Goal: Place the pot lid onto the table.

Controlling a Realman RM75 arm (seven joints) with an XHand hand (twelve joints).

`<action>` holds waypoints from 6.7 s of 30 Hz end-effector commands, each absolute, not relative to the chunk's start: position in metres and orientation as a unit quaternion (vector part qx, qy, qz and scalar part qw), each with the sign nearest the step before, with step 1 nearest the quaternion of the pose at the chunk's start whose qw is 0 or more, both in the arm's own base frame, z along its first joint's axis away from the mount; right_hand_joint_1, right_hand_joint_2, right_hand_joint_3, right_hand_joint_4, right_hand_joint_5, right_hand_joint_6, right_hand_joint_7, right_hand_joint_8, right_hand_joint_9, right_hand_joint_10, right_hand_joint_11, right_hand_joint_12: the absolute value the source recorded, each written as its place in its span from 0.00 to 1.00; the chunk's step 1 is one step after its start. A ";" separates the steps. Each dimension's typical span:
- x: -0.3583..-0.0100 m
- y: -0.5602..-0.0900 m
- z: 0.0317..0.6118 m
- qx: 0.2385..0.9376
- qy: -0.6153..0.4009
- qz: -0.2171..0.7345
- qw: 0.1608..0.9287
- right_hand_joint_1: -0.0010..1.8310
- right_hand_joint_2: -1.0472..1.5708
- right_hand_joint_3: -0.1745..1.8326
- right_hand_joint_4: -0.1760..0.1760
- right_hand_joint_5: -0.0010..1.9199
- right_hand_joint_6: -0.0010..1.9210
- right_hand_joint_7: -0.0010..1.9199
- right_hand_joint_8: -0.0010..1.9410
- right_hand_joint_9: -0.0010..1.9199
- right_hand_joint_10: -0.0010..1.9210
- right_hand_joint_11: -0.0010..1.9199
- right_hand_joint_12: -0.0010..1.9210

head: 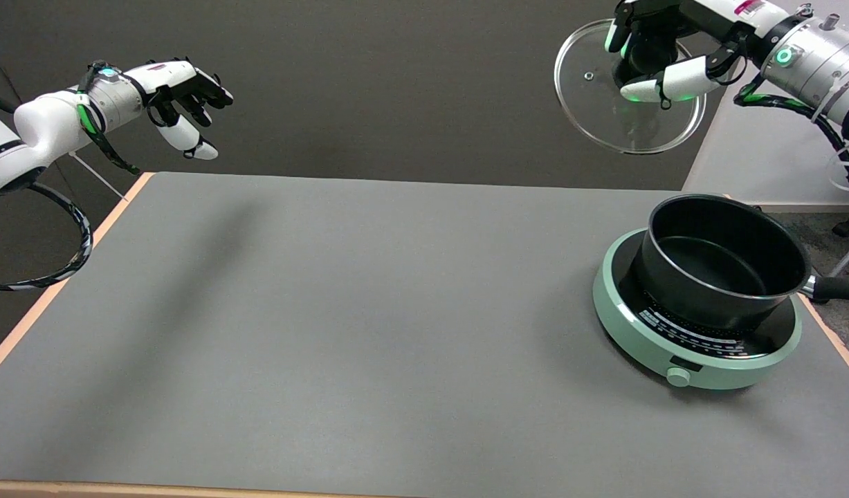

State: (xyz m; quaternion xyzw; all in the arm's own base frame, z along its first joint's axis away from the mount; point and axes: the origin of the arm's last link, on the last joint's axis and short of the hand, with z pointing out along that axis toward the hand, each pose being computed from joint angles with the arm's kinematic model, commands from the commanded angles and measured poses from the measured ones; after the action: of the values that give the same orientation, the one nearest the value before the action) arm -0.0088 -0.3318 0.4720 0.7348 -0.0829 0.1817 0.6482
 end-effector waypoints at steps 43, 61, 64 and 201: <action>-0.052 -0.456 0.350 0.825 -0.154 0.086 0.536 0.82 0.73 0.38 1.00 0.36 0.59 0.45 0.66 0.41 0.80 0.37 1.00; -0.116 -0.473 0.356 0.809 -0.212 0.020 0.548 0.82 0.73 0.38 1.00 0.36 0.58 0.45 0.66 0.42 0.80 0.38 1.00; -0.130 -0.470 0.355 0.809 -0.224 0.005 0.544 0.82 0.73 0.38 1.00 0.36 0.58 0.45 0.66 0.42 0.80 0.38 1.00; -0.196 -0.485 0.465 0.680 -0.236 -0.041 0.693 0.60 0.56 0.62 0.85 0.30 0.14 0.12 0.08 0.09 0.11 0.08 0.49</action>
State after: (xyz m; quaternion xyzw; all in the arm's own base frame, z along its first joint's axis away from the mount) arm -0.2178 -0.4800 0.4622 0.6746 -0.2473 -0.0742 0.6916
